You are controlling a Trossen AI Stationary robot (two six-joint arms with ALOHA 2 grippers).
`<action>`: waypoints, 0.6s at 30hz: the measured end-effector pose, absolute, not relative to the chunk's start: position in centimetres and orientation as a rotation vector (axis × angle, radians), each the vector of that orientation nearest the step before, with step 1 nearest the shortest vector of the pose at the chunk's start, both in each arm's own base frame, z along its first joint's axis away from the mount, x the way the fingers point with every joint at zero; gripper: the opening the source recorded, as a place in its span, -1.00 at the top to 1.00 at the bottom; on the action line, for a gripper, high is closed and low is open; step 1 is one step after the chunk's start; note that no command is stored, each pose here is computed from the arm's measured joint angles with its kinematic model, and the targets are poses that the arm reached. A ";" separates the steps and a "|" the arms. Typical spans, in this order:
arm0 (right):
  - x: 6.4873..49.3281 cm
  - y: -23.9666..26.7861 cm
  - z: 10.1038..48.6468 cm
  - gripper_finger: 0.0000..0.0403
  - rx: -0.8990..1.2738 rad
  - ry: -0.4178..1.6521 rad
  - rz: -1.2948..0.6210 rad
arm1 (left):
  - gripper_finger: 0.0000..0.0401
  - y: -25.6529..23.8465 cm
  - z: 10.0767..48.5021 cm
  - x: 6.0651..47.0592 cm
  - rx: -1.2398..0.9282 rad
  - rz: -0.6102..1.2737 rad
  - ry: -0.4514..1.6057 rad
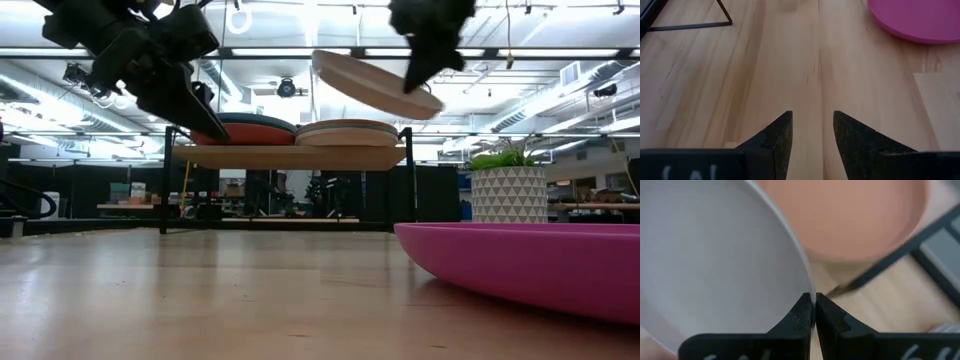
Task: Place and stack plates onto a shelf
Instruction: Stack the gray plate on top of the brown plate on the shelf
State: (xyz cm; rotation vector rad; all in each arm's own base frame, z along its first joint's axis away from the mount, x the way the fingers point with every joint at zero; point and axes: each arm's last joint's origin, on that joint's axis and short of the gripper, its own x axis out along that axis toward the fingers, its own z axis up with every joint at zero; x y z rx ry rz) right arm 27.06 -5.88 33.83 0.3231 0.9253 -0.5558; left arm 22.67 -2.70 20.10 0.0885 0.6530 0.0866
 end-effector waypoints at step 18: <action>29.7 -20.6 36.0 0.88 0.352 0.794 -0.514 | 0.25 -3.0 19.5 22.1 0.025 0.105 0.732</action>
